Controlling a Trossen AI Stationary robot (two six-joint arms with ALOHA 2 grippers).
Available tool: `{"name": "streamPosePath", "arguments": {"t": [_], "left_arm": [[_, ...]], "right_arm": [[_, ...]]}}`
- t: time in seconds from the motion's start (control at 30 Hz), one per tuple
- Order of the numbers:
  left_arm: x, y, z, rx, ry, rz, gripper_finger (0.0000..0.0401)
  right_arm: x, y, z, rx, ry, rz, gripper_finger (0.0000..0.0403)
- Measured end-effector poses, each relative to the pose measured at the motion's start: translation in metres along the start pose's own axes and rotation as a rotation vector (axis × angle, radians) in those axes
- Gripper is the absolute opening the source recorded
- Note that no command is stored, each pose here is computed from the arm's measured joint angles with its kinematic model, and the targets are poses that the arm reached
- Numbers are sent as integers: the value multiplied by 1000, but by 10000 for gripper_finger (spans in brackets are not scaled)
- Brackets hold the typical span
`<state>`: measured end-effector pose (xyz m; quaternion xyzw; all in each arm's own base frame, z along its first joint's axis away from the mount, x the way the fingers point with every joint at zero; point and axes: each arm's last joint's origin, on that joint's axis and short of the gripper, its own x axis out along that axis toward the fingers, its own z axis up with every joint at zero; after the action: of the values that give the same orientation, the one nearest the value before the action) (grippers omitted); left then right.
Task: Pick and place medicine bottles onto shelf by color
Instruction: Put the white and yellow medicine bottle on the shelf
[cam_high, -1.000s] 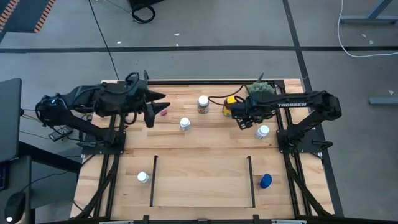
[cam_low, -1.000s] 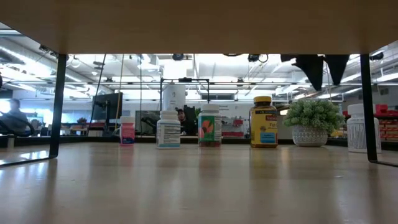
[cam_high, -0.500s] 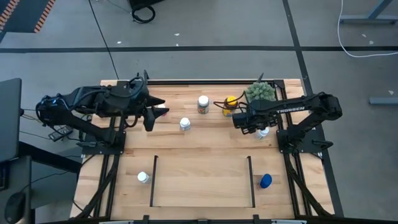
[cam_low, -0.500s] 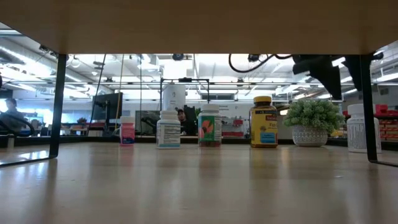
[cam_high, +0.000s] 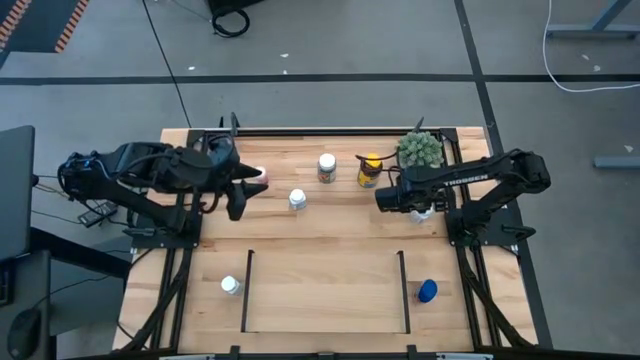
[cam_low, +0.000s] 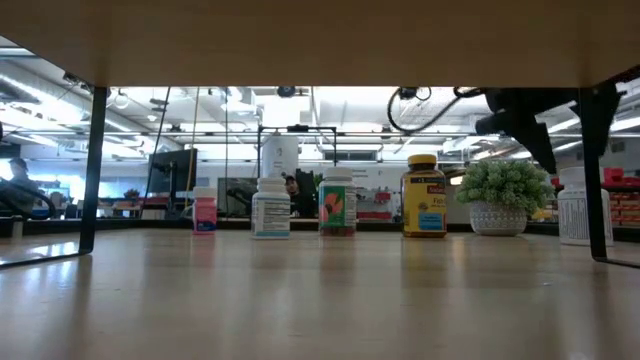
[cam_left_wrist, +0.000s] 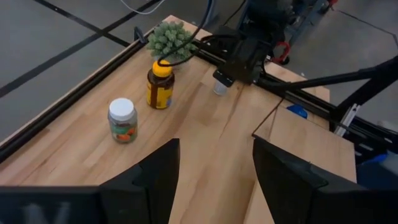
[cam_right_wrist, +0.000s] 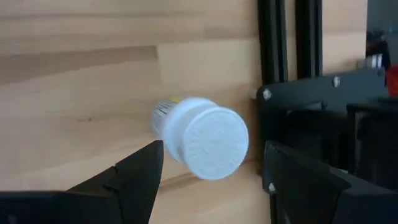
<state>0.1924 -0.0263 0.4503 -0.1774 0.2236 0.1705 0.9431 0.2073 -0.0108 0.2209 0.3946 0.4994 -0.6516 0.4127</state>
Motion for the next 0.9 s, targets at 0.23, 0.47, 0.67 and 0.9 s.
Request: {"name": "streamPosePath", "arguments": {"t": [0.23, 0.47, 0.67, 0.9], "left_arm": [[-2, -3, -3, -13, 16, -14, 209], [-3, -5, -5, -6, 22, -25, 205], [-3, -5, -5, -7, 22, -24, 206], [-3, -5, -5, -7, 21, -23, 204]], "right_arm": [[16, 6, -6, 50, 35, 44, 288], [18, 4, -5, 26, -14, 35, 288], [18, 5, -5, -7, -25, 46, 274], [18, 5, -5, -44, -27, 44, 213]]}}
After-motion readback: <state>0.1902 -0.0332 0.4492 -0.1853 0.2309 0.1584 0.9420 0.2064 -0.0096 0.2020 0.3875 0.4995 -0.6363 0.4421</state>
